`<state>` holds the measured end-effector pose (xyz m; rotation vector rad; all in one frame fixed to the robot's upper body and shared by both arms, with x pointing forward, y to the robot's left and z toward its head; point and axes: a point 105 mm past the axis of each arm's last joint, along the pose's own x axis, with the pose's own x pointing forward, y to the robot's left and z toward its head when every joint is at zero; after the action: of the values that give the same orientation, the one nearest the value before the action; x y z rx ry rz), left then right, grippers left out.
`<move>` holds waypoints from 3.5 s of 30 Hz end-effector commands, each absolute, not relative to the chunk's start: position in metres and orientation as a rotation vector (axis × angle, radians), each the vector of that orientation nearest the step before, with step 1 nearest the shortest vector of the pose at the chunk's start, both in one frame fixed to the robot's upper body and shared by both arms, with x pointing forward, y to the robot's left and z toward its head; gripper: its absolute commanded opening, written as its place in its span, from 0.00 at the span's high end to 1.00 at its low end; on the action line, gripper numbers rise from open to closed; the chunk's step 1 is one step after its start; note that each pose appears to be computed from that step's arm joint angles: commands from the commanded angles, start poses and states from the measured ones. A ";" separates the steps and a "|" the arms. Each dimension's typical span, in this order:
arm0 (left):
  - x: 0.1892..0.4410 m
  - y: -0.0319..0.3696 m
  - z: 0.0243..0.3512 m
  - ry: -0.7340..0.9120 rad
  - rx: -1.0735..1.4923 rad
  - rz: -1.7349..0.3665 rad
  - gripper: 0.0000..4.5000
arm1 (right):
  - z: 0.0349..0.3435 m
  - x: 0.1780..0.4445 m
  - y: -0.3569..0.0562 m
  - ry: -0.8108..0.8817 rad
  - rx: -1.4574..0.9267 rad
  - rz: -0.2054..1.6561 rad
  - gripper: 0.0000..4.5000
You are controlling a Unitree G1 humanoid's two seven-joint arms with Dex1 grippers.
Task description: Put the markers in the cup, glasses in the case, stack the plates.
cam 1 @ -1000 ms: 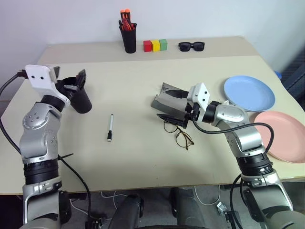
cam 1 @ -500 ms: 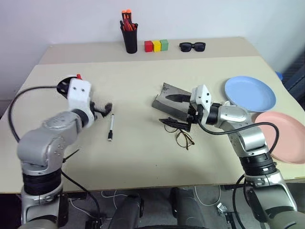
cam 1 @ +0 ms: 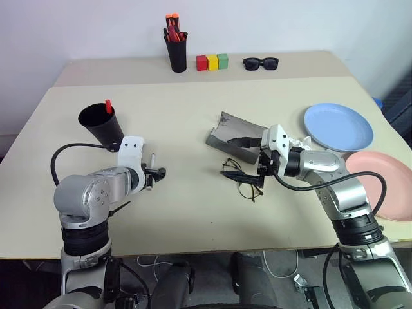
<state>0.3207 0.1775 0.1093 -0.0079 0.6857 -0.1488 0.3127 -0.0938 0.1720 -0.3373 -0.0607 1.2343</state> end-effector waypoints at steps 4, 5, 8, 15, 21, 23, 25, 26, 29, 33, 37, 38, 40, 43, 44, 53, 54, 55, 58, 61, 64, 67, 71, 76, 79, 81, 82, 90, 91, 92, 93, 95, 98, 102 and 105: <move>0.318 0.174 0.099 0.724 -0.013 -0.146 0.76 | 0.185 0.312 -0.091 -0.145 -0.370 1.210 0.00; 0.318 0.174 0.100 0.722 -0.012 -0.143 0.87 | 0.185 0.312 -0.090 -0.148 -0.368 1.211 0.00; 0.320 0.174 0.103 0.709 -0.010 -0.140 0.99 | 0.186 0.312 -0.087 -0.157 -0.368 1.209 0.00; 0.348 0.153 0.191 0.164 0.066 -0.314 0.99 | 0.186 0.317 -0.088 -0.161 -0.378 1.189 0.00; 0.363 0.196 0.280 -0.340 0.141 -0.107 0.99 | 0.187 0.318 -0.086 -0.167 -0.376 1.189 0.00; 0.364 0.217 0.293 -0.399 0.146 -0.040 0.99 | 0.187 0.319 -0.085 -0.169 -0.374 1.188 0.00; 0.364 0.241 0.302 -0.444 0.156 0.033 0.99 | 0.188 0.320 -0.086 -0.171 -0.377 1.186 0.00; 0.363 0.252 0.305 -0.464 0.159 0.072 0.99 | 0.188 0.320 -0.086 -0.171 -0.377 1.185 0.00; 0.361 0.279 0.305 -0.493 0.172 0.156 0.99 | 0.189 0.322 -0.086 -0.173 -0.380 1.181 0.00; 0.372 0.296 0.277 -0.390 0.159 0.188 0.99 | 0.189 0.322 -0.085 -0.175 -0.383 1.181 0.00; 0.379 0.291 0.253 -0.342 0.160 0.162 0.99 | 0.190 0.322 -0.084 -0.177 -0.383 1.183 0.00; 0.379 0.290 0.250 -0.337 0.162 0.156 0.99 | 0.190 0.322 -0.084 -0.177 -0.384 1.182 0.00; 0.379 0.291 0.243 -0.325 0.143 0.152 0.99 | 0.191 0.322 -0.085 -0.179 -0.386 1.180 0.00; 0.378 0.287 0.234 -0.314 0.147 0.124 0.99 | 0.192 0.322 -0.085 -0.181 -0.387 1.176 0.00; 0.378 0.286 0.232 -0.311 0.146 0.116 0.99 | 0.193 0.322 -0.085 -0.180 -0.387 1.175 0.00; 0.376 0.278 0.237 -0.329 0.135 0.066 0.21 | 0.192 0.323 -0.085 -0.181 -0.388 1.168 0.00; 0.375 0.274 0.240 -0.342 0.139 0.046 0.10 | 0.192 0.323 -0.085 -0.182 -0.387 1.168 0.00; 0.375 0.266 0.244 -0.352 0.138 0.006 0.01 | 0.192 0.323 -0.085 -0.182 -0.386 1.166 0.00; 0.372 0.242 0.256 -0.388 0.153 -0.124 0.01 | 0.192 0.324 -0.085 -0.184 -0.384 1.163 0.00; 0.372 0.215 0.267 -0.411 0.143 -0.271 0.01 | 0.193 0.325 -0.085 -0.187 -0.379 1.160 0.00; 0.376 0.157 0.251 -0.319 0.215 -0.621 0.01 | 0.192 0.329 -0.090 -0.179 -0.385 1.144 0.00; 0.380 0.124 0.231 -0.226 0.270 -0.841 0.01 | 0.192 0.332 -0.094 -0.178 -0.387 1.127 0.00; 0.388 0.086 0.211 -0.142 0.270 -1.083 0.01 | 0.192 0.333 -0.096 -0.185 -0.387 1.105 0.00; 0.410 0.054 0.192 -0.028 0.318 -1.195 0.01 | 0.194 0.329 -0.100 -0.195 -0.384 1.063 0.00; 0.416 0.044 0.191 0.004 0.319 -1.220 0.01 | 0.193 0.327 -0.103 -0.195 -0.385 1.042 0.00; 0.416 0.038 0.180 0.092 0.334 -1.250 0.01 | 0.193 0.326 -0.105 -0.195 -0.386 1.025 0.00; 0.414 0.033 0.176 0.109 0.350 -1.274 0.01 | 0.194 0.326 -0.105 -0.197 -0.382 1.016 0.00; 0.406 0.011 0.154 0.226 0.418 -1.343 0.01 | 0.194 0.323 -0.105 -0.202 -0.372 0.991 0.00; 0.406 0.009 0.154 0.231 0.419 -1.343 0.01 | 0.194 0.322 -0.105 -0.202 -0.372 0.990 0.00; 0.407 0.008 0.151 0.237 0.441 -1.328 0.01 | 0.194 0.322 -0.105 -0.201 -0.373 0.989 0.00; 0.408 0.009 0.147 0.252 0.460 -1.310 0.01 | 0.194 0.322 -0.105 -0.200 -0.373 0.989 0.00; 0.408 0.009 0.140 0.278 0.500 -1.303 0.06 | 0.194 0.321 -0.104 -0.199 -0.375 0.988 0.00; 0.405 0.011 0.136 0.318 0.493 -1.328 0.31 | 0.195 0.322 -0.103 -0.202 -0.371 0.988 0.00; 0.408 0.022 0.134 0.365 0.533 -1.303 0.76 | 0.194 0.323 -0.101 -0.205 -0.371 0.992 0.00; 0.409 0.027 0.137 0.372 0.530 -1.292 0.98 | 0.194 0.324 -0.100 -0.206 -0.370 0.995 0.00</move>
<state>0.4071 0.0223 0.1317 0.5150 0.3626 -1.3020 0.3261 -0.1051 0.1802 -0.3593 -0.1428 0.9839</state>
